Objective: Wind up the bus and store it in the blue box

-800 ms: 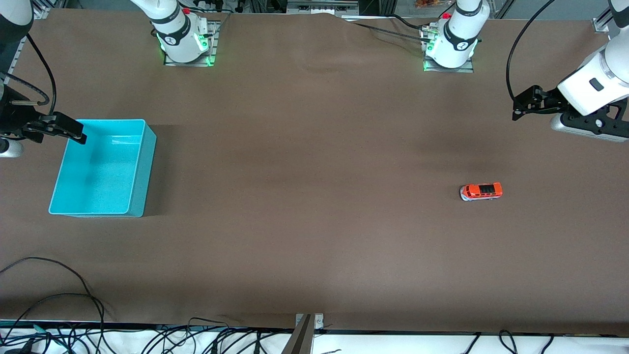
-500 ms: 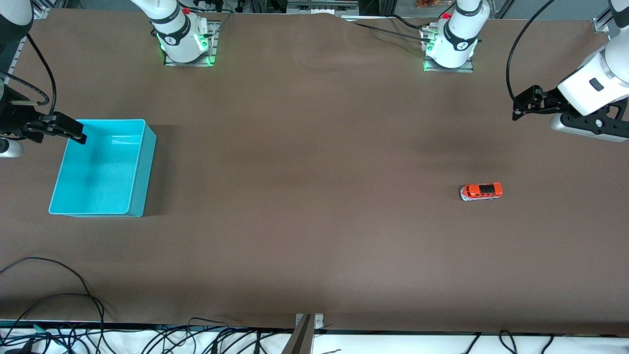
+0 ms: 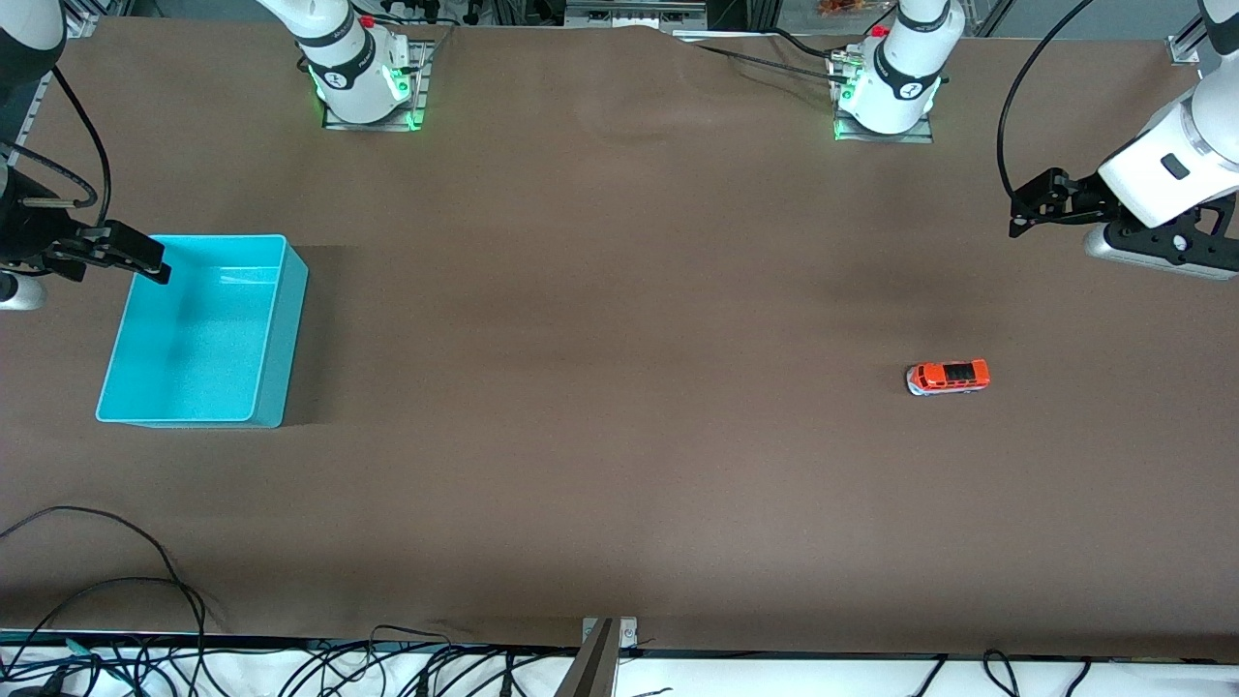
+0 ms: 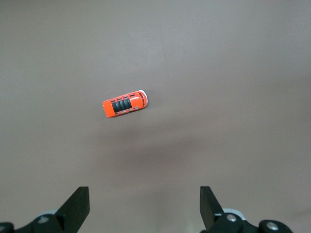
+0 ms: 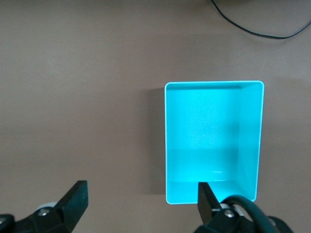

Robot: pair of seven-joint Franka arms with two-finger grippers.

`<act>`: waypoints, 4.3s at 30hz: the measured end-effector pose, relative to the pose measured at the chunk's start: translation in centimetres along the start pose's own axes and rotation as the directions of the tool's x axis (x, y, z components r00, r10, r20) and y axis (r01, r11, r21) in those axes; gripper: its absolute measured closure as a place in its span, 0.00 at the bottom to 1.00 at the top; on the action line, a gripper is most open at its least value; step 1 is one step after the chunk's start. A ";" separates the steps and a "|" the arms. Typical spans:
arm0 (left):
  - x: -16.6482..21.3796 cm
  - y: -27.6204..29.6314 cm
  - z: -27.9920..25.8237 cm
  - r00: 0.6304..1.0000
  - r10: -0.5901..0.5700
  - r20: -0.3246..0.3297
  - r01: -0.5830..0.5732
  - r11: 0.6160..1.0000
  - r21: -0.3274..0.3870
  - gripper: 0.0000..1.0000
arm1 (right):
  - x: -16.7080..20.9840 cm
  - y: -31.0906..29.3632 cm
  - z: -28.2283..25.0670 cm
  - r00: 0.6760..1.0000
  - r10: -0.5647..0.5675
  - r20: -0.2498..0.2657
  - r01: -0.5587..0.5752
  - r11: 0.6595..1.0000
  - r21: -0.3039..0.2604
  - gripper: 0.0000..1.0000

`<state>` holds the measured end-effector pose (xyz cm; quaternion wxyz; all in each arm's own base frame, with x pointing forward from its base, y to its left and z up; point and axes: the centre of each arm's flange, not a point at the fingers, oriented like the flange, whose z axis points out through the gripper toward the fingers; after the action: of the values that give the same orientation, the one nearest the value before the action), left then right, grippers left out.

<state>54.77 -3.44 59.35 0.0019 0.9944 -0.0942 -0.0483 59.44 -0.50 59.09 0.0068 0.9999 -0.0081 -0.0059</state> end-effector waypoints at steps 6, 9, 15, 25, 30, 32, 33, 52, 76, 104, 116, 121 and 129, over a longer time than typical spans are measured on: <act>0.0 0.0 0.0 1.000 0.000 0.000 0.000 1.000 0.000 0.00 | 0.0 0.0 0.0 1.000 0.001 0.000 -0.001 1.000 0.000 0.00; 0.0 0.0 0.0 1.000 -0.001 0.000 0.001 1.000 0.000 0.00 | 0.0 0.0 0.0 1.000 0.001 0.000 -0.001 1.000 0.000 0.00; 0.0 0.0 0.0 1.000 -0.001 0.000 0.001 1.000 0.000 0.00 | 0.0 0.0 0.0 1.000 0.001 0.000 -0.001 1.000 0.000 0.00; 0.0 -0.1 0.0 1.000 -0.001 0.001 0.001 1.000 0.000 0.00 | 0.0 0.0 0.0 1.000 0.001 0.000 -0.001 1.000 0.000 0.00; 0.0 -0.1 0.0 1.000 -0.002 0.001 0.002 1.000 0.000 0.00 | 0.0 0.0 0.0 1.000 0.001 0.000 -0.001 1.000 0.000 0.00; 0.0 -0.1 0.0 1.000 -0.002 0.001 0.002 1.000 0.000 0.00 | 0.0 0.0 0.0 1.000 0.001 0.000 -0.001 1.000 0.000 0.00; 0.0 -0.1 0.0 1.000 -0.002 0.001 0.002 1.000 0.000 0.00 | 0.0 0.0 0.0 1.000 0.001 0.000 -0.001 1.000 0.000 0.00; 0.0 -0.2 0.0 1.000 -0.003 0.001 0.003 1.000 0.000 0.00 | 0.0 0.0 0.0 1.000 0.001 0.000 -0.001 1.000 0.000 0.00; 0.0 -0.2 0.0 1.000 -0.004 0.001 0.004 1.000 -0.001 0.00 | 0.0 0.0 0.0 1.000 0.001 0.000 -0.001 1.000 0.000 0.00; 2.4 -1.9 5.0 0.886 0.457 0.073 -0.454 0.889 -0.060 0.00 | 0.0 0.0 0.0 1.000 0.001 0.000 -0.001 1.000 0.000 0.00; 5.1 -3.8 10.1 0.729 0.678 0.093 -0.672 0.735 -0.089 0.00 | 0.0 0.0 0.0 1.000 -0.001 0.000 0.001 1.000 0.000 0.00; 6.4 -4.7 13.1 0.648 0.758 0.078 -0.752 0.653 -0.095 0.00 | 0.0 0.0 0.0 1.000 -0.001 0.000 0.001 1.000 0.000 0.00; 8.8 -8.3 20.7 0.483 0.875 0.040 -0.868 0.485 -0.108 0.00 | 0.0 0.0 0.0 1.000 -0.001 0.000 0.001 1.000 0.000 0.00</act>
<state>62.92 3.20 37.78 0.0580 0.8056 -0.5829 -0.0885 59.45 -0.45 59.06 0.0068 0.9999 -0.0077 -0.0060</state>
